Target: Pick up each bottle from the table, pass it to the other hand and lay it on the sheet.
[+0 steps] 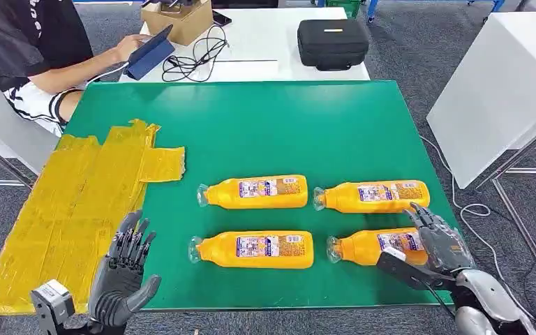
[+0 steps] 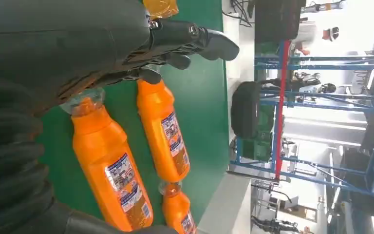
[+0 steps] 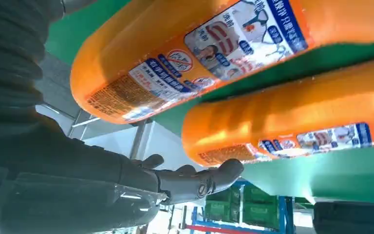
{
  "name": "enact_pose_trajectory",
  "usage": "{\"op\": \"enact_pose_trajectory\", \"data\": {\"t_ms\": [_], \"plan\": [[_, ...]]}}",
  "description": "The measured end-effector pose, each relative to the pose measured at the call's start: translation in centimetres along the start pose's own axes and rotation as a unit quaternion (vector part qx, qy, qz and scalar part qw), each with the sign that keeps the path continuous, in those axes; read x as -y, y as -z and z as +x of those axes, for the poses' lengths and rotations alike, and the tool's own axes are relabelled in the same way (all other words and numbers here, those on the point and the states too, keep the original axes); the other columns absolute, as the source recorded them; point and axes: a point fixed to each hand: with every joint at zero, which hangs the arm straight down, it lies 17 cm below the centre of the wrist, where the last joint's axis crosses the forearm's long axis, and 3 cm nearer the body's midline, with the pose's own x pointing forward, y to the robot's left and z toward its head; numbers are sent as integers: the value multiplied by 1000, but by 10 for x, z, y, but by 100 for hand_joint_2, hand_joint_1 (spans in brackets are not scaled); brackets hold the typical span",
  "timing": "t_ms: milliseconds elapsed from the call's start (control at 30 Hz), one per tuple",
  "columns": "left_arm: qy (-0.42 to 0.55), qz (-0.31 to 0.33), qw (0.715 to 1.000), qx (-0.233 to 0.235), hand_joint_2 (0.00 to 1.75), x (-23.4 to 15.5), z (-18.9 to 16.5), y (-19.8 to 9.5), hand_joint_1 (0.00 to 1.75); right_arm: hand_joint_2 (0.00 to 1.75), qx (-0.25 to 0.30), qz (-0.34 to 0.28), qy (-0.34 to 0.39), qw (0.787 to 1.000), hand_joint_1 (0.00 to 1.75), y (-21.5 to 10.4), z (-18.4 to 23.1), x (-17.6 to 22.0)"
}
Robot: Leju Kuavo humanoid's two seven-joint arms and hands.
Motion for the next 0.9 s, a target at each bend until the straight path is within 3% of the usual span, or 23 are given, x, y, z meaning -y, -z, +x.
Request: {"op": "enact_pose_trajectory", "data": {"t_ms": [400,733,900], "plan": [[0,6,1000,0,175,-3,0,-2,0,175,2,22,-4,1000,0,2,1,-15],[0,20,1000,-2,175,-9,-1,-6,0,175,4,108,14,994,0,10,1,-46],[1,20,1000,-4,175,-9,-2,-7,0,175,5,121,10,993,0,15,0,-49]]}}
